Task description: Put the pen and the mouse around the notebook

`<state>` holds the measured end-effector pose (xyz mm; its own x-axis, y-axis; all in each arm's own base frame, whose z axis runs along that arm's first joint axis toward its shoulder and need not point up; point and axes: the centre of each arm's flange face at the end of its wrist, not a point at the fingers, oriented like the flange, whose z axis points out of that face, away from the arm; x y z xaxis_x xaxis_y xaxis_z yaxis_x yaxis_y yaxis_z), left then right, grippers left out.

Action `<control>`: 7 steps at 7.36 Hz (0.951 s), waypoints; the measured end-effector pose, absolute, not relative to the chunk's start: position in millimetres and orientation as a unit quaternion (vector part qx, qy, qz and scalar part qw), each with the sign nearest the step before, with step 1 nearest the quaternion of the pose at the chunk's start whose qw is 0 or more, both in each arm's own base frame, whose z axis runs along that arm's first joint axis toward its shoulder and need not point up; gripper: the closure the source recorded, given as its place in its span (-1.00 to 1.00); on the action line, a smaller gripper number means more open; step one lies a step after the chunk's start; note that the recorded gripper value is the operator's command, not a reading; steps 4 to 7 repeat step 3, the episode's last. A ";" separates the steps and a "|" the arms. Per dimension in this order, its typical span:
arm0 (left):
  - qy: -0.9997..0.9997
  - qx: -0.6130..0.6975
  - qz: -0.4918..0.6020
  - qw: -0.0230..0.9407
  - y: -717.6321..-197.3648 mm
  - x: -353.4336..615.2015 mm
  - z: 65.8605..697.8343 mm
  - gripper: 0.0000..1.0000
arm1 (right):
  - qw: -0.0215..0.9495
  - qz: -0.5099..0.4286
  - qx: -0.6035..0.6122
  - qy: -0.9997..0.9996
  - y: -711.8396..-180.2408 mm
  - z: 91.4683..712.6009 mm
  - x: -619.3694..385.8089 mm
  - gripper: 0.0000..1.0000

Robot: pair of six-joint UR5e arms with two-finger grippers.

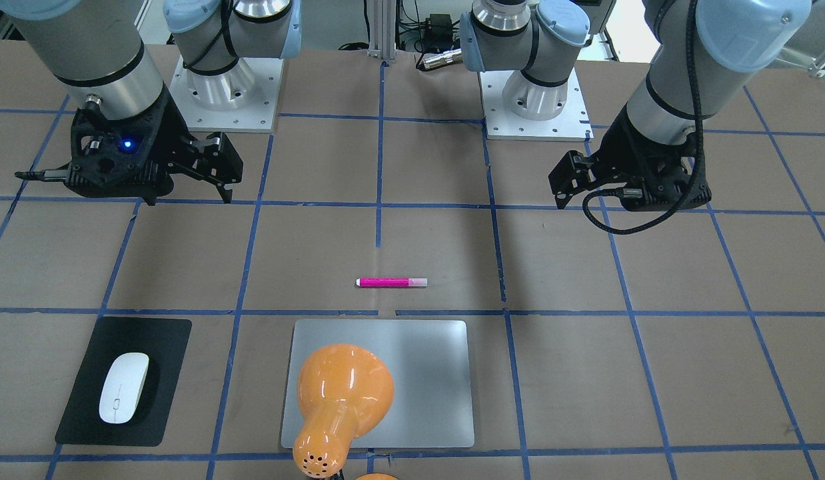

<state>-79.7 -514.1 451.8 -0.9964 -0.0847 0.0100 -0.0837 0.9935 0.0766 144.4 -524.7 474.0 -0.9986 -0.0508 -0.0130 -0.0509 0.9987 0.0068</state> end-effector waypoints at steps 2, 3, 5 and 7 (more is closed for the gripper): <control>-0.998 0.042 -0.040 0.009 -503.0 -81.7 452.7 -1.00 | 0.010 0.027 -0.025 0.999 -519.0 465.5 148.7 -1.00; -0.998 0.042 -0.041 0.010 -499.1 -82.4 451.1 -1.00 | 0.015 0.030 -0.015 0.999 -521.6 460.7 150.4 -1.00; -0.998 0.042 -0.041 0.010 -499.1 -82.4 451.1 -1.00 | 0.015 0.030 -0.015 0.999 -521.6 460.7 150.4 -1.00; -0.998 0.042 -0.041 0.010 -499.1 -82.4 451.1 -1.00 | 0.015 0.030 -0.015 0.999 -521.6 460.7 150.4 -1.00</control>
